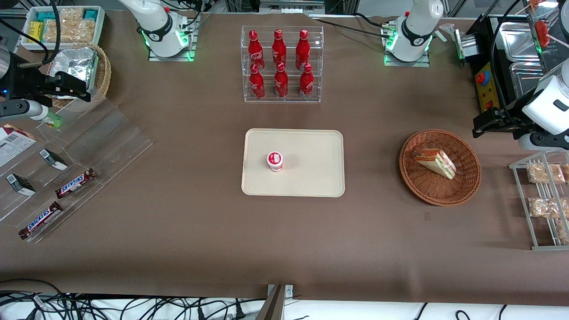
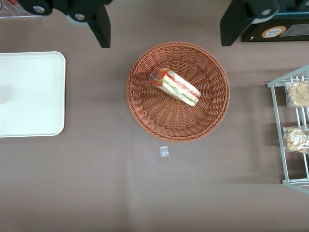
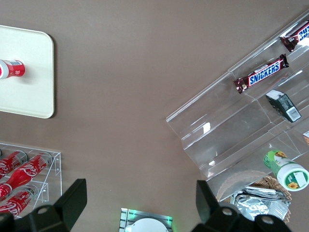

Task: Place sandwich from basket to tray
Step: 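Move the left gripper over the wrapped sandwich in the wicker basket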

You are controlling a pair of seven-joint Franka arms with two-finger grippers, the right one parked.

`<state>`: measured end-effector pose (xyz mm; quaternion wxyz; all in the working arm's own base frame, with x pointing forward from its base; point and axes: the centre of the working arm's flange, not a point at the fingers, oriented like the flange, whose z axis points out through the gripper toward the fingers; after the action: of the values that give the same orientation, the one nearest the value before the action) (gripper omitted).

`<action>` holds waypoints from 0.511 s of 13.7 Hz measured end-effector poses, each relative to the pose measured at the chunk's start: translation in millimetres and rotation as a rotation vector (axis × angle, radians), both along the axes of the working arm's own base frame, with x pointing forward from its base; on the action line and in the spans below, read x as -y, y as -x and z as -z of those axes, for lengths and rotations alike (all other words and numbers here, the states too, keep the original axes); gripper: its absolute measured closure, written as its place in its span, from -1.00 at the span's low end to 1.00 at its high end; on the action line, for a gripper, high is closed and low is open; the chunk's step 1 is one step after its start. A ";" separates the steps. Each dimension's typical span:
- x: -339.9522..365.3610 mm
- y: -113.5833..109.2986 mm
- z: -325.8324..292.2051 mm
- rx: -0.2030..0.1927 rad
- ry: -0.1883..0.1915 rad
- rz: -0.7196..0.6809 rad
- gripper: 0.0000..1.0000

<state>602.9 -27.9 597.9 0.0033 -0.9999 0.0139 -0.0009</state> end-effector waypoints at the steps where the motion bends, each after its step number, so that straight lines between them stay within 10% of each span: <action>1: -0.4 0.0 0.0 0.000 0.000 -0.001 -1.00; 7: -29.9 2.7 19.3 -0.062 -0.007 -0.075 -1.00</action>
<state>600.2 2.0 578.6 0.0063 -0.9992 -0.0235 0.0303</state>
